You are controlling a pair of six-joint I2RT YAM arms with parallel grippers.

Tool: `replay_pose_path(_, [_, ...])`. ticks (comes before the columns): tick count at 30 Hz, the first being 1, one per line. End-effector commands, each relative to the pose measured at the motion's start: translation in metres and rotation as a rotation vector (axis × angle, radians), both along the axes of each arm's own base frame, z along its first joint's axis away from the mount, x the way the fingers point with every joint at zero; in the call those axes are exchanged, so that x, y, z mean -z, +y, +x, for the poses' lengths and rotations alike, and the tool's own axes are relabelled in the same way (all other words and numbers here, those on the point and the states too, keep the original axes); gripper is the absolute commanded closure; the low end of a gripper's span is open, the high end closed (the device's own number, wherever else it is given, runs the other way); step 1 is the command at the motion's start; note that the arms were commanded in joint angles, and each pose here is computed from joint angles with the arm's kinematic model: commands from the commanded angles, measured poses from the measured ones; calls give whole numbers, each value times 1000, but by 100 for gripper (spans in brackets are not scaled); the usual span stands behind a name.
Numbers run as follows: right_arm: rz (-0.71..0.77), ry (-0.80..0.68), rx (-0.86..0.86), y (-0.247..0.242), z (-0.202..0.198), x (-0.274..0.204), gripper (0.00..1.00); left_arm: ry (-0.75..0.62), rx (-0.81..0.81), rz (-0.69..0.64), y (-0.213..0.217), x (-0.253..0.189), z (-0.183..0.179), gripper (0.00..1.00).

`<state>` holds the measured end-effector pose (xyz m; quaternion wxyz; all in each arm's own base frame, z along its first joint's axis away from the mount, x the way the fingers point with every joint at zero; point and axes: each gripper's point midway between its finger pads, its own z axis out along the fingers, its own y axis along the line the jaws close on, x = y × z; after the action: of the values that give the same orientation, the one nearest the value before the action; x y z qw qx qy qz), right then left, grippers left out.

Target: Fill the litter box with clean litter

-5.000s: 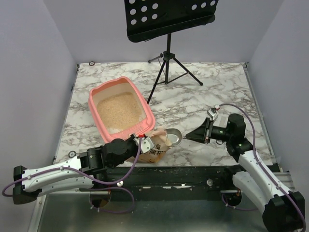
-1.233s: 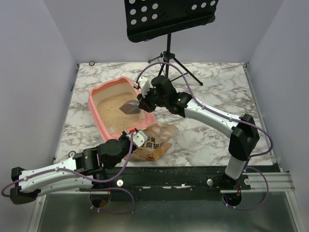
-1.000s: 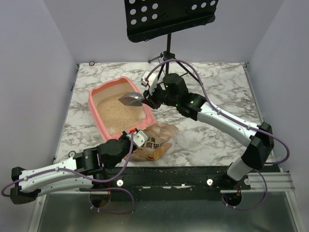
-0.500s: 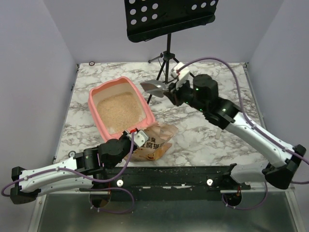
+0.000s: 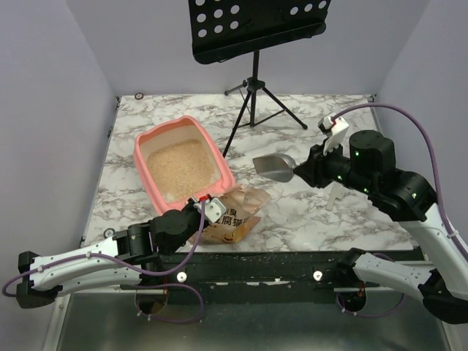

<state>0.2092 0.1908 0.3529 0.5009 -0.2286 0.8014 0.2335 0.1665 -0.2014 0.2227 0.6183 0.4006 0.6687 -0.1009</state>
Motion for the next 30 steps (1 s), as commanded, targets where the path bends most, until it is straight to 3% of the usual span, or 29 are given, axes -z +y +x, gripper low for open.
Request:
replay_pose_path(1, [8, 171, -108, -4, -48, 18, 99, -20, 24, -79, -9, -20, 0, 100])
replay_pose_path(11, [-37, 251, -174, -4, -64, 46, 99, -15, 34, -85, -11, -19, -2, 100])
replay_pose_path(30, [-32, 456, -507, 61, -70, 69, 99, 10, 135, -110, -25, -21, -15, 100])
